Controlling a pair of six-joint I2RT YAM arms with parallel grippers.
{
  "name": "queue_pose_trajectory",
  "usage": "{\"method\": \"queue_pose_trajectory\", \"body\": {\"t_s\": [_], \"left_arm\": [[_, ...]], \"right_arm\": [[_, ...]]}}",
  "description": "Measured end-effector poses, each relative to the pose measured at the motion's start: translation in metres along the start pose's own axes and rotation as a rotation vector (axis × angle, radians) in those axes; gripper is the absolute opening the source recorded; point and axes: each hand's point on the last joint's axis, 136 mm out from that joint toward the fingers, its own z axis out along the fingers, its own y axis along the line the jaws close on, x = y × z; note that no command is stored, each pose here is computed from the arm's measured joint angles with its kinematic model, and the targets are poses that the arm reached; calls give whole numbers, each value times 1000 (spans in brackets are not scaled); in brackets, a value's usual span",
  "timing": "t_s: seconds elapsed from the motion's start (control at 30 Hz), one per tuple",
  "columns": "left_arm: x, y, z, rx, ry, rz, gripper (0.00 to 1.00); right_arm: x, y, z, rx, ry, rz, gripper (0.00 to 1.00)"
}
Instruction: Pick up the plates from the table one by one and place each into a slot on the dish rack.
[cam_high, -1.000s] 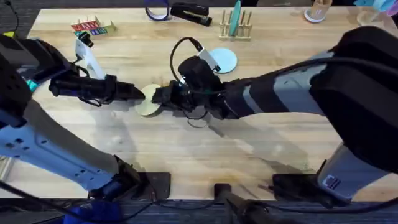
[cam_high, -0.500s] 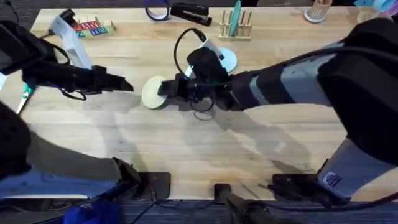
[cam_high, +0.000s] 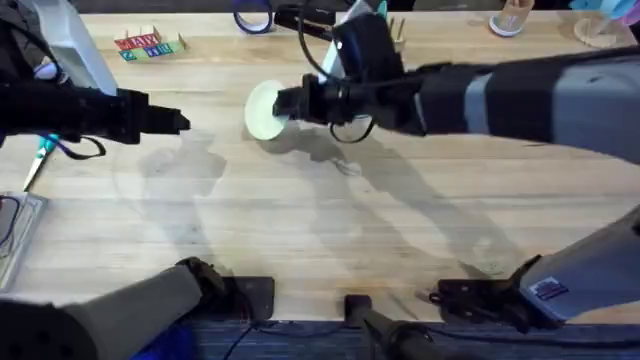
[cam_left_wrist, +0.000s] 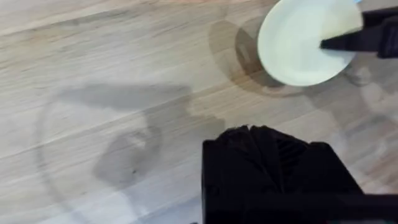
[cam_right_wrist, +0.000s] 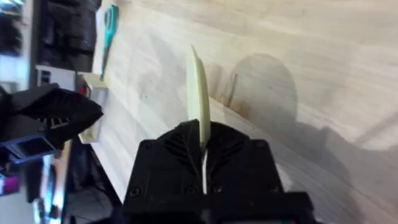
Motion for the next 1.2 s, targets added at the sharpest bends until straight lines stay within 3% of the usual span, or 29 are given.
{"method": "queue_pose_trajectory", "body": {"t_s": [0.23, 0.43, 0.5, 0.63, 0.7, 0.77, 0.8, 1.03, 1.2], "left_arm": [[-1, 6, -20, -143, -3, -3, 40], [0, 14, -45, -315, -12, -23, 49], [-2, 11, -50, -343, -20, -12, 131], [-7, 2, -55, -365, -36, 25, 416], [-9, -1, -54, -367, -37, 40, 632], [-10, -3, -53, -365, -35, 46, 926], [-10, -3, -53, -364, -33, 47, 973], [-16, -7, -50, -360, -42, 76, 994], [-17, -7, -50, -359, -43, 80, 995]], "right_arm": [[-31, 10, -19, 47, 11, -99, 32], [-62, 11, -41, 96, 3, -154, 32], [-72, 9, -50, 127, -3, -169, 32], [-92, 1, -71, 223, -19, -202, 32], [-102, -2, -81, 270, -34, -221, 32], [-113, -1, -90, 307, -54, -240, 32], [-118, -1, -95, 323, -67, -250, 32], [-155, -6, -124, 418, -166, -274, 32], [-175, -28, -145, 531, -240, -256, 32]]}}
